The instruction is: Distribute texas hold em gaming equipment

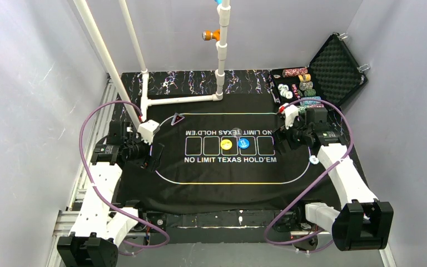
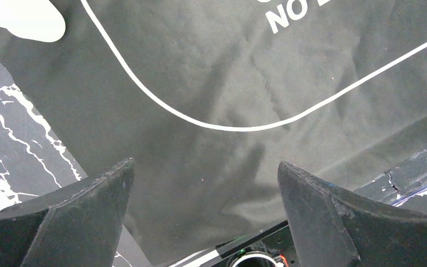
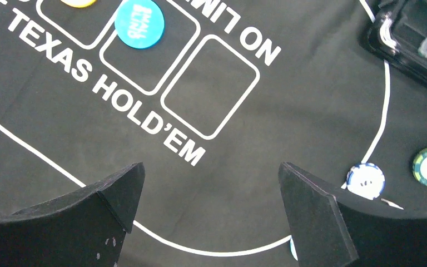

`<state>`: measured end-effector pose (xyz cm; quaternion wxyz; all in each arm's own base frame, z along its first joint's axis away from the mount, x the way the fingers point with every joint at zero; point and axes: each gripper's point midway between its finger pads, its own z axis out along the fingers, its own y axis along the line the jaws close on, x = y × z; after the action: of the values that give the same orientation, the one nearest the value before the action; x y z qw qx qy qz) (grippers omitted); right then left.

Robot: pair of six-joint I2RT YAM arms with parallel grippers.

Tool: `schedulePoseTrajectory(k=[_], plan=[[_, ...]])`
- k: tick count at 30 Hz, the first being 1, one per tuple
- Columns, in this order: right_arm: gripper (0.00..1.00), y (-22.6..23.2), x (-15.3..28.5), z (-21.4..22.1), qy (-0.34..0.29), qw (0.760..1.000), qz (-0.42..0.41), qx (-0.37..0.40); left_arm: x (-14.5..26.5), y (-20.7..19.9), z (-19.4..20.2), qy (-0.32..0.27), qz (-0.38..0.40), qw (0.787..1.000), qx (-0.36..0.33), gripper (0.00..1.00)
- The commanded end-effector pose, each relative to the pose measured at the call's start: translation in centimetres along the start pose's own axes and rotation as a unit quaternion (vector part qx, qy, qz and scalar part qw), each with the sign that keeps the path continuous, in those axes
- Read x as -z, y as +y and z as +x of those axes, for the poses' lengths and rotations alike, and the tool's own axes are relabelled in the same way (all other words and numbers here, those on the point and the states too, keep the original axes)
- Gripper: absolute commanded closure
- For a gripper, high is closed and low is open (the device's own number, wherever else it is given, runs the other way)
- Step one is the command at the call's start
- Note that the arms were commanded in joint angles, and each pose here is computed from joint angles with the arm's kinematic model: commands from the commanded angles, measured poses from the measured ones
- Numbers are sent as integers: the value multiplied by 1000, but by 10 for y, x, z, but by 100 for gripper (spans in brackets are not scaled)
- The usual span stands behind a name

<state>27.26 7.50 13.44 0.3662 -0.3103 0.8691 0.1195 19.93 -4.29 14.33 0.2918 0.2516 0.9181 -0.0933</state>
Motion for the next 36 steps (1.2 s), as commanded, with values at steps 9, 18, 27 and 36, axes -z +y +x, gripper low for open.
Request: schedulePoseTrajectory(k=[9,18,27,36], plan=[[0,21,-51,-73,-6,998,-15,63,14,-17,-22,-91,11,995,36,1],[0,65,-115,-101,22,992,-32,117,23,-30,-21,-128,20,991,28,1],[9,70,-156,-106,52,992,-40,109,24,-34,-23,-133,34,990,26,1],[14,75,-179,-96,80,990,-63,98,24,-37,-23,-133,41,990,22,1]])
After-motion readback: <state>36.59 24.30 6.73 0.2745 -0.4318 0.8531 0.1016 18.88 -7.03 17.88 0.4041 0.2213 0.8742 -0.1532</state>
